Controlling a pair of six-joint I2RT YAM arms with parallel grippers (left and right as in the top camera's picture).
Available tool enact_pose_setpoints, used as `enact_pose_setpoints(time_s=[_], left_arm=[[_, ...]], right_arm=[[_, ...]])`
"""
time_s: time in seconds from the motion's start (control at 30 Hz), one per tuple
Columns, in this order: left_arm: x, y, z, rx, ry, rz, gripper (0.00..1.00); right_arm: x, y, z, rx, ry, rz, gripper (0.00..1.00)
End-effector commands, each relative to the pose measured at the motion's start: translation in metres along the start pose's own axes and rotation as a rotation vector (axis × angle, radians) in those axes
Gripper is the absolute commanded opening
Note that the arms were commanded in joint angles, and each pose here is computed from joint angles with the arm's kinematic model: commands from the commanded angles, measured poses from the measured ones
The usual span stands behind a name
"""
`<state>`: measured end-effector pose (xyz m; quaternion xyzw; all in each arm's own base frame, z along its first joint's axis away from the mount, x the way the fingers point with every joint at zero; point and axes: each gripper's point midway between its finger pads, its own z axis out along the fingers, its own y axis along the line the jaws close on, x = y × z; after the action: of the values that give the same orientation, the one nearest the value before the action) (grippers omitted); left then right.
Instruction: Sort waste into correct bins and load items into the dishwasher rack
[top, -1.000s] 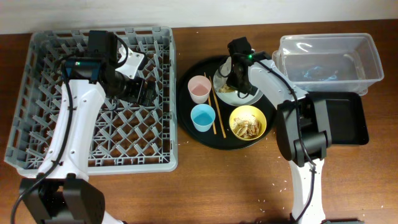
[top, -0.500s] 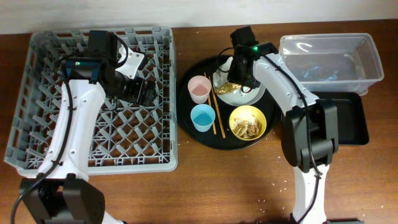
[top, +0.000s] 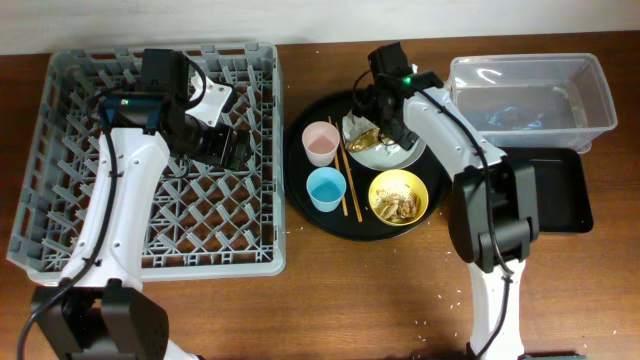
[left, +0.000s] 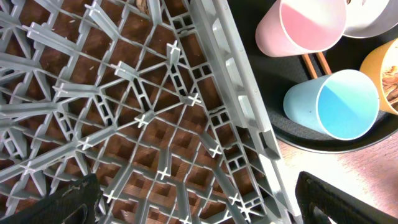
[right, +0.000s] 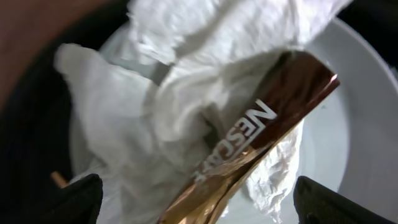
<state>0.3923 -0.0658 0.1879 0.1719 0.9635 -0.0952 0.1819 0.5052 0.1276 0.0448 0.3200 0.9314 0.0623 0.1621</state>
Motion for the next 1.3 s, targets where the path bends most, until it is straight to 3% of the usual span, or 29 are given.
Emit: enact_pose_setpoints(time_s=[0.0, 0.1, 0.13, 0.17, 0.2, 0.27, 0.33, 0.37, 0.53, 0.63, 0.77, 0.9, 1.03, 1.2, 1.23, 1.27], left_arm=[[-0.005, -0.001, -0.011, 0.004, -0.034, 0.006, 1.0], [-0.005, -0.001, -0.011, 0.004, -0.034, 0.006, 1.0], [-0.005, -0.001, -0.011, 0.004, -0.034, 0.006, 1.0], [-0.005, -0.001, -0.011, 0.004, -0.034, 0.006, 1.0], [-0.005, -0.001, -0.011, 0.004, -0.034, 0.006, 1.0], [-0.005, -0.001, -0.011, 0.004, -0.034, 0.006, 1.0], [-0.005, -0.001, -0.011, 0.004, -0.034, 0.006, 1.0], [-0.005, -0.001, -0.011, 0.004, -0.034, 0.006, 1.0], [-0.005, -0.001, -0.011, 0.004, -0.034, 0.006, 1.0], [-0.005, -0.001, -0.011, 0.004, -0.034, 0.006, 1.0], [-0.005, -0.001, -0.011, 0.004, -0.034, 0.006, 1.0], [-0.005, -0.001, -0.011, 0.004, -0.034, 0.006, 1.0], [-0.005, -0.001, -0.011, 0.004, -0.034, 0.006, 1.0], [-0.005, -0.001, -0.011, 0.004, -0.034, 0.006, 1.0], [-0.005, -0.001, -0.011, 0.004, -0.034, 0.006, 1.0], [-0.005, -0.001, -0.011, 0.004, -0.034, 0.006, 1.0]], right_arm=[[0.01, -0.013, 0.017, 0.048, 0.024, 0.036, 0.98], [0.014, -0.018, 0.022, 0.062, 0.033, 0.034, 0.99], [0.015, -0.019, 0.023, 0.063, 0.033, 0.034, 0.92], [0.015, -0.02, 0.024, 0.066, 0.031, 0.033, 0.8], [0.016, -0.021, 0.026, 0.066, 0.032, 0.033, 0.62], [0.018, -0.024, 0.029, 0.07, 0.035, 0.031, 0.41], [0.023, -0.03, 0.032, 0.087, 0.047, 0.026, 0.11], [0.024, -0.031, 0.033, 0.09, 0.051, 0.011, 0.04], [0.012, -0.021, 0.017, 0.04, 0.046, -0.148, 0.04], [-0.025, -0.003, -0.04, -0.068, -0.015, -0.201, 0.04], [-0.072, -0.006, -0.116, -0.149, -0.116, -0.166, 0.04], [-0.123, -0.047, -0.171, -0.171, -0.23, -0.049, 0.04], [-0.171, -0.119, -0.157, -0.014, -0.324, 0.27, 0.04], [-0.199, -0.159, -0.099, 0.126, -0.371, 0.343, 0.04], [-0.203, -0.161, -0.09, 0.127, -0.374, 0.349, 0.17], [-0.206, -0.163, -0.086, 0.124, -0.381, 0.354, 0.47]])
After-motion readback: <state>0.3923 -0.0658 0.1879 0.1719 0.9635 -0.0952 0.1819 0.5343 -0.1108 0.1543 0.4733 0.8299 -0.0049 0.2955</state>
